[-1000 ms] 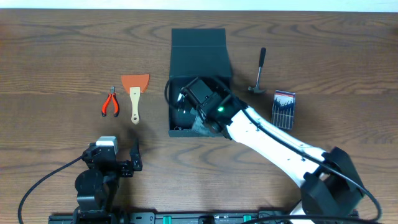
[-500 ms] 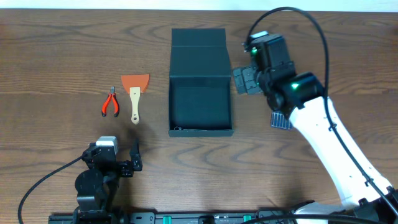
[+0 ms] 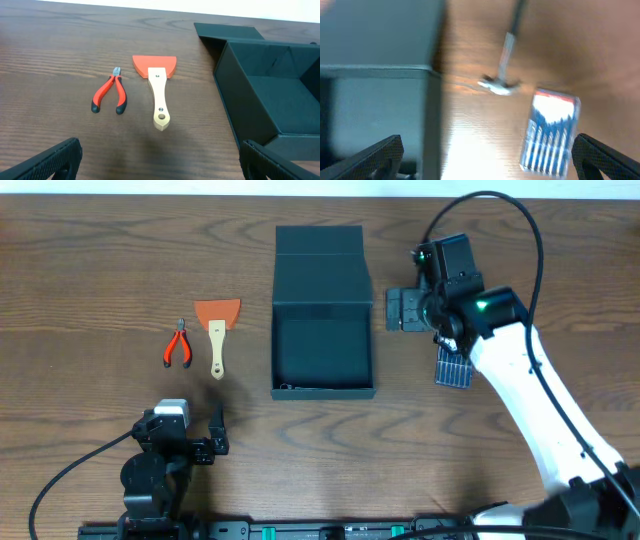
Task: Pack container
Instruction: 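Move the right gripper to the screwdriver set case and grasp it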
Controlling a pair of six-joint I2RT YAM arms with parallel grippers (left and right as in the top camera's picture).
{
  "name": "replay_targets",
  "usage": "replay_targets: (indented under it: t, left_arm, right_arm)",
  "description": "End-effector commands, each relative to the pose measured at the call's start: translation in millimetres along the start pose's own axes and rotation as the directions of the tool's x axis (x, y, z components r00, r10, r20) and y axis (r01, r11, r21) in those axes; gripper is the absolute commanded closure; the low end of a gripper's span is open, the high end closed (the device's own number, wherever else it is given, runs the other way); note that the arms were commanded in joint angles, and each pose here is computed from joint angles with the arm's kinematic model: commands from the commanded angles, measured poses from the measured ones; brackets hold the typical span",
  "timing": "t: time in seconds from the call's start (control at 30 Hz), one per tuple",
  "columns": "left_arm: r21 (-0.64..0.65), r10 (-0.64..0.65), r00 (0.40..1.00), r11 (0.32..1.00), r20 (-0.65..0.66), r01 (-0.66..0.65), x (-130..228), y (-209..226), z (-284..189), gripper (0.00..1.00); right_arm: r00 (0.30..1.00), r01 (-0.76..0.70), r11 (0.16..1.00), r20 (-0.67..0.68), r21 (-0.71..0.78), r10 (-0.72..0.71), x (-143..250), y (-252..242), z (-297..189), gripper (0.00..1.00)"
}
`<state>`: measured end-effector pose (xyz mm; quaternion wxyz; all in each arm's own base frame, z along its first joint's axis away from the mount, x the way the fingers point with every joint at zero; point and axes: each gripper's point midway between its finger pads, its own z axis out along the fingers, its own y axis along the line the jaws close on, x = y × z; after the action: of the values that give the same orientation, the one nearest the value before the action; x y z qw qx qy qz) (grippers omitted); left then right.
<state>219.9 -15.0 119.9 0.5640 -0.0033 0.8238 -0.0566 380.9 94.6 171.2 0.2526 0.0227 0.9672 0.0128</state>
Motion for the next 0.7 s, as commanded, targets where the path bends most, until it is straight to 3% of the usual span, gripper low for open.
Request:
replay_targets:
  t: [0.0, 0.3, 0.57, 0.67]
  left_arm:
    - [-0.012, -0.005, 1.0, 1.0, -0.015, 0.005, 7.9, 3.1, 3.0, 0.01]
    - [-0.012, -0.005, 1.0, 1.0, -0.015, 0.005, 7.9, 3.1, 3.0, 0.02]
    - [-0.012, -0.005, 1.0, 1.0, -0.015, 0.005, 7.9, 3.1, 3.0, 0.01]
    - [-0.012, -0.005, 1.0, 1.0, -0.015, 0.005, 7.9, 3.1, 3.0, 0.02]
  right_arm:
    - [0.986, -0.149, 0.98, -0.056, 0.132, 0.157, 9.8, -30.6, 27.4, 0.01]
    - [0.878, -0.388, 0.852, -0.141, 0.353, 0.458, 48.0, -88.7, 64.7, 0.01]
    - [0.826, -0.442, 0.826, -0.201, 0.348, 0.527, 94.4, -111.2, 95.5, 0.01]
    - [0.845, -0.418, 0.846, -0.202, 0.331, 0.496, 98.3, -110.5, 100.9, 0.01]
